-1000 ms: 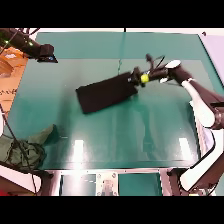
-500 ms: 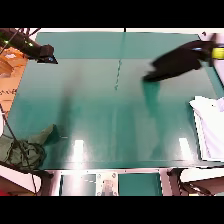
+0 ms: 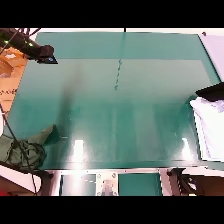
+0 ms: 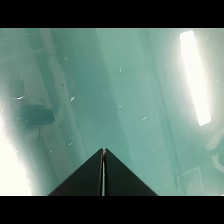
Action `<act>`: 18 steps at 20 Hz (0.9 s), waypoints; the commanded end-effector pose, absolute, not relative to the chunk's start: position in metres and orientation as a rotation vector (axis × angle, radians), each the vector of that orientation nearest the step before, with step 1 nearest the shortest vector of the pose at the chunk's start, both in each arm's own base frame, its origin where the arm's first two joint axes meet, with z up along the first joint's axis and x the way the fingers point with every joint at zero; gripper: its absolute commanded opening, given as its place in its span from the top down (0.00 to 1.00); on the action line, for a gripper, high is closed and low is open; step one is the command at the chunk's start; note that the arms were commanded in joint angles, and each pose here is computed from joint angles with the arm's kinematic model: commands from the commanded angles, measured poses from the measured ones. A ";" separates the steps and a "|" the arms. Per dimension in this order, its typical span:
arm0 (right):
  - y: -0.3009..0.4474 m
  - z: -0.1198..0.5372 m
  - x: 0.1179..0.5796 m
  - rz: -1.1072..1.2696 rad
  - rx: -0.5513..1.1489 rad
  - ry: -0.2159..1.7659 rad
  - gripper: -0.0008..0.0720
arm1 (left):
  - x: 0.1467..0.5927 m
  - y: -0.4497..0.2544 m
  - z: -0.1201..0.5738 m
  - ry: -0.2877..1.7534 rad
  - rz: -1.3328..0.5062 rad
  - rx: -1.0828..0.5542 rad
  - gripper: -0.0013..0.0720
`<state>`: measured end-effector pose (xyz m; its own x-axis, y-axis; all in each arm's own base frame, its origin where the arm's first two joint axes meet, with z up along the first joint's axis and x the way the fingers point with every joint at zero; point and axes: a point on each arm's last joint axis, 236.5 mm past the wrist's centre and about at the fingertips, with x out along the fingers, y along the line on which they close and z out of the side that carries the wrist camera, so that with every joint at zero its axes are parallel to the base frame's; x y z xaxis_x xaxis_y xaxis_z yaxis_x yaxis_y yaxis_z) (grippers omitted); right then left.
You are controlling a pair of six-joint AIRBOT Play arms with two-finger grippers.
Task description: Fold the shirts.
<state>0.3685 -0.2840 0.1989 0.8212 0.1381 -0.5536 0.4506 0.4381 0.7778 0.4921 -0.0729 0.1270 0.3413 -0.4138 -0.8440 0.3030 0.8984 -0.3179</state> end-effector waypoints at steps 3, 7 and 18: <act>-0.297 0.187 0.308 -0.406 1.203 0.701 0.96 | 0.491 -0.073 0.127 1.134 -0.469 -0.111 0.94; -0.295 0.154 0.251 -0.681 1.249 0.889 0.96 | 0.486 -0.074 0.125 1.157 -0.478 -0.111 0.94; -0.271 0.039 0.144 -1.051 1.278 1.284 0.96 | 0.484 -0.074 0.123 1.166 -0.480 -0.111 0.94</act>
<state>0.1727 -0.2791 0.0745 0.1799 0.0869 -0.9798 0.9781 0.0902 0.1876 0.4843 -0.0741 0.1235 0.3069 -0.4187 -0.8547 0.3053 0.8939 -0.3283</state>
